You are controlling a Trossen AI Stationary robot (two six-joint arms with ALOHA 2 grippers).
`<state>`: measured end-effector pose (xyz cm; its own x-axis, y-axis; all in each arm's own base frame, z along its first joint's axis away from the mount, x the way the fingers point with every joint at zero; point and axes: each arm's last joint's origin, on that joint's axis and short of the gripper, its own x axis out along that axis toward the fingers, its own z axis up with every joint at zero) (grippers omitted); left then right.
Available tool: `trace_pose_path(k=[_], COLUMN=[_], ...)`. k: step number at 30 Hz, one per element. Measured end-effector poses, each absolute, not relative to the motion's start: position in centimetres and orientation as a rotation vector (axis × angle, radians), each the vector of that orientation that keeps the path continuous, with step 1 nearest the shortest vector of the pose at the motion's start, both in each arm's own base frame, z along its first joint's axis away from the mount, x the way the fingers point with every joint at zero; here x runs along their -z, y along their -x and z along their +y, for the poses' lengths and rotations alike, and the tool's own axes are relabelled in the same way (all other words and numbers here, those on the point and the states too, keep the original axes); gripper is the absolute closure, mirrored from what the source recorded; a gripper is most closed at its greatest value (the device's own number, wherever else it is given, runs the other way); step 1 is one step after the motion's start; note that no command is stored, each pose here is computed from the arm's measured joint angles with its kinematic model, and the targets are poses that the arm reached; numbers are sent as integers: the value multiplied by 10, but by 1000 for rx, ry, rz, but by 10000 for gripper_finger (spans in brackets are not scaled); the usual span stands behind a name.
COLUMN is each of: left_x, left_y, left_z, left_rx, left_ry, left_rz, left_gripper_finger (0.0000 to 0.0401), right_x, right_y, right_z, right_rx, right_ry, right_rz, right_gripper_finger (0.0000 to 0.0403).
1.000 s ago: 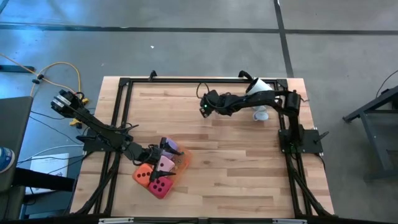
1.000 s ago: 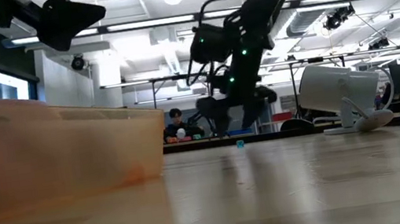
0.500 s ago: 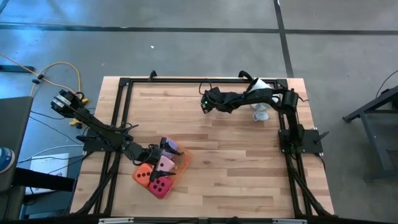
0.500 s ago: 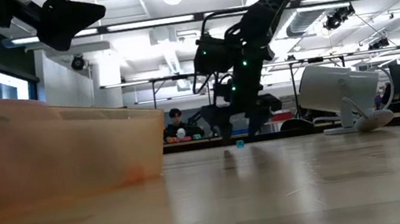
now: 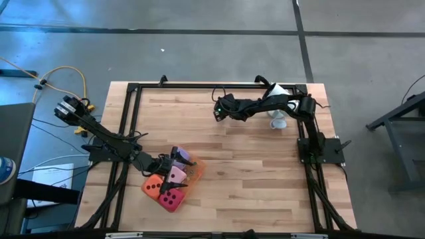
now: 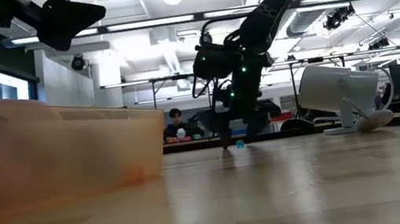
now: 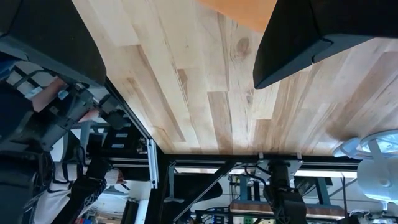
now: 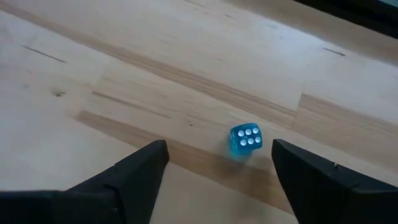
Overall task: Pick & Place Dice
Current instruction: Put the small blue dice into the orange bin
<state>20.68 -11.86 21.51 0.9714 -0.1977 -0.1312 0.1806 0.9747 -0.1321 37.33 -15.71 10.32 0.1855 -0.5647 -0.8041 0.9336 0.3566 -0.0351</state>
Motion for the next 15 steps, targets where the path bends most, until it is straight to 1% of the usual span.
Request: trace_pose_path(k=[4, 12, 15], left_x=[-215, -215, -215], left_y=[-207, -207, -207], left_z=[-119, -119, -119], left_rx=[191, 191, 191], left_ry=[120, 120, 120], left_rz=[145, 144, 145], left_gripper_finger=[4, 4, 4], right_x=[-102, -102, -102], right_y=[-373, -374, -375], right_z=[-157, -157, -158], right_rx=[1132, 1126, 1124], right_ry=[-556, -550, -550], right_rz=[829, 823, 814], right_gripper_finger=[171, 305, 336])
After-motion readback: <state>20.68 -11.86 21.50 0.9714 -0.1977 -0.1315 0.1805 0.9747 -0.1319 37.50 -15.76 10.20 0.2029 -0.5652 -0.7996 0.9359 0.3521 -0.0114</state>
